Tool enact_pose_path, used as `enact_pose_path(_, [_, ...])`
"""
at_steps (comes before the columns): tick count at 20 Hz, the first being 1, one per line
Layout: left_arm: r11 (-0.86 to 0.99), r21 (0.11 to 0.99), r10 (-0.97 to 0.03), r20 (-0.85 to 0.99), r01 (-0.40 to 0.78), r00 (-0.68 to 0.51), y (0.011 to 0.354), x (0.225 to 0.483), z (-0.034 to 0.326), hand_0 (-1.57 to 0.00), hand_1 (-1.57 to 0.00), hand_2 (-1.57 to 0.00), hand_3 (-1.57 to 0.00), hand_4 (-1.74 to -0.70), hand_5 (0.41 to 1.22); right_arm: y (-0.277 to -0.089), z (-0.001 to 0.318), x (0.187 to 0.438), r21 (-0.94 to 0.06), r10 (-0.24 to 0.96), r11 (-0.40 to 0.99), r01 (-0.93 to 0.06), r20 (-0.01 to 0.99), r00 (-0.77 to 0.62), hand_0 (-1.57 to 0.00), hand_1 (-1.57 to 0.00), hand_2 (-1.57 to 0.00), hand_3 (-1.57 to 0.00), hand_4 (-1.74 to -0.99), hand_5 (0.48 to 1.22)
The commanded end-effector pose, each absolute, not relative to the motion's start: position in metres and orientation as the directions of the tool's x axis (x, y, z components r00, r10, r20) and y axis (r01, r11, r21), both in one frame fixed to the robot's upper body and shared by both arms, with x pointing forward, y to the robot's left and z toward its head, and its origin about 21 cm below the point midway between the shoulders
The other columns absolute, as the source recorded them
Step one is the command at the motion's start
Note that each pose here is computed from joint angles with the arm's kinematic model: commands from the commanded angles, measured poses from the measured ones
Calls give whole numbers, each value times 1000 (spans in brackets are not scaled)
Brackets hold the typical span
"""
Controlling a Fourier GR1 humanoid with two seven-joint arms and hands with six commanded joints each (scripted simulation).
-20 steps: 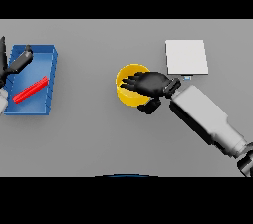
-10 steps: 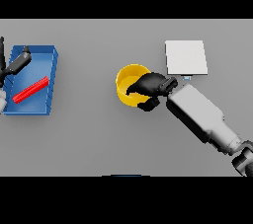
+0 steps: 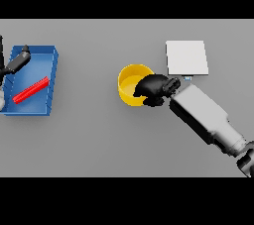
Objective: Pick up the red beaker and tilt it to pour out 1 green nut into yellow bowl. Pick up the yellow bowl and place it on the metallic measuring scale.
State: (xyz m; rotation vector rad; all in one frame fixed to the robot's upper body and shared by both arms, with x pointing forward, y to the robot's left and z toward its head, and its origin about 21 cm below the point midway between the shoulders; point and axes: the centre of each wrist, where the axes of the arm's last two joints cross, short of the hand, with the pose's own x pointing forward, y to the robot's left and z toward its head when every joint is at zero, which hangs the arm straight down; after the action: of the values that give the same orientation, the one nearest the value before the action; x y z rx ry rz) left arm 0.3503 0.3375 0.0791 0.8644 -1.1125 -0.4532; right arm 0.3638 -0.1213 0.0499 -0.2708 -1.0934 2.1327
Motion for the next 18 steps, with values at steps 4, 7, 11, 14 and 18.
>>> enact_pose_path(4, [603,793,-709,581,-84,400,335,350,74,1,1,1,1,-732,685,-122,58,361,-788,681,-375,-489,124,-722,-1521,-1520,-1298,-1396,-1721,1208])
enact_pose_path(7, [597,796,-711,581,-97,396,337,350,80,1,1,1,1,-729,690,-124,66,361,-797,679,-367,-480,123,-724,-1546,-1545,-1356,-1336,-1731,1214])
enact_pose_path(11, [606,790,-706,586,-88,399,334,351,78,1,1,1,1,-736,695,-129,98,363,-814,690,-355,-460,104,-716,-1561,-1560,-1413,-1252,-1737,1218])
enact_pose_path(14, [602,792,-706,586,-101,398,338,351,82,1,1,1,1,-739,693,-135,114,365,-838,717,-331,-434,77,-693,-1566,-1566,-1422,-1268,-1739,1220])
enact_pose_path(18, [610,785,-702,598,-108,386,339,353,83,1,1,1,1,-746,697,-144,123,372,-862,736,-288,-418,80,-672,-1569,-1569,-1439,-1376,-1740,1220])
